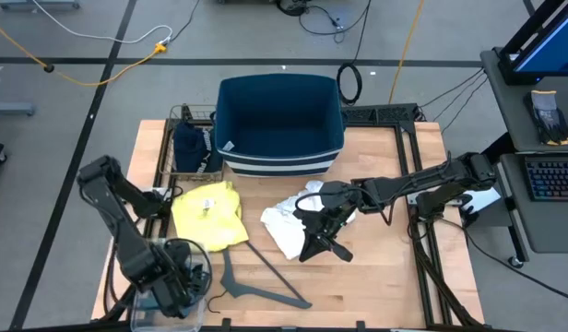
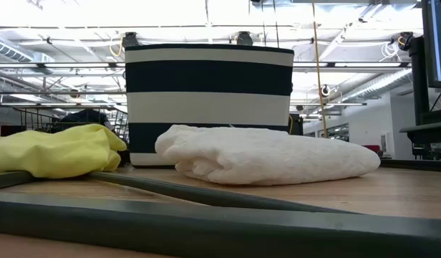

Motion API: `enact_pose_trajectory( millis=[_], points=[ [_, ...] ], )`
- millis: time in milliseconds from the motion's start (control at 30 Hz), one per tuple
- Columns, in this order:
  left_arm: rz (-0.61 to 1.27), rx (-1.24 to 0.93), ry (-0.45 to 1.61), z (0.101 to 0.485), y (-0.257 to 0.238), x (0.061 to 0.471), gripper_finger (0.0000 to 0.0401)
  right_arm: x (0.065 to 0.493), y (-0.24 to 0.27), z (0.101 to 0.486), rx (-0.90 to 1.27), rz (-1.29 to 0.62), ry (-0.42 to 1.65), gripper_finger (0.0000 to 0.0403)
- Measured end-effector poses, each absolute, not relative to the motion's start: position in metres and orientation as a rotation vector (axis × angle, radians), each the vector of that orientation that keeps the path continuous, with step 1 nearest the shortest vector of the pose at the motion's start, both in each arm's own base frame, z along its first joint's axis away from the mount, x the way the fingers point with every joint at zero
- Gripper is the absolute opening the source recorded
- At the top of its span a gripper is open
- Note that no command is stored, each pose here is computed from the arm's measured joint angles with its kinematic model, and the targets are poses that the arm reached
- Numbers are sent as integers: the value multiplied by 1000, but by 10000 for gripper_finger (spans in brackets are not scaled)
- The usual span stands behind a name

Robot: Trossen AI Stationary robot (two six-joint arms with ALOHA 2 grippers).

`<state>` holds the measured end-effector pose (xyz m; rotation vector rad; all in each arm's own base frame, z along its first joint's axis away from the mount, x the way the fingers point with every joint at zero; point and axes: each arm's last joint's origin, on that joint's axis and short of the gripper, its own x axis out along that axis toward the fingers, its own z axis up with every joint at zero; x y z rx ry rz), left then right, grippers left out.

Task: Pick & Place Cloths
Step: Put the dark gray sock into the transparent bin

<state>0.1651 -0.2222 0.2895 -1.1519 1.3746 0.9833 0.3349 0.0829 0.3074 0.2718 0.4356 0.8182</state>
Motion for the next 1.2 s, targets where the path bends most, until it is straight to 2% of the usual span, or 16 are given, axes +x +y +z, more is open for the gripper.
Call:
enact_pose_trajectory(
  millis=[433, 800, 1000, 1200],
  points=[
    [1171, -1008, 1363, 251, -238, 176, 0, 335, 83, 307, 269, 819, 434, 0],
    [1148, -907, 1394, 236, -244, 181, 7, 335, 83, 308, 275, 818, 436, 0],
    [1160, -887, 1398, 237, -242, 180, 42, 335, 83, 308, 275, 818, 434, 0],
    [1113, -869, 1433, 240, -242, 177, 113, 335, 83, 308, 275, 818, 433, 0]
  ],
)
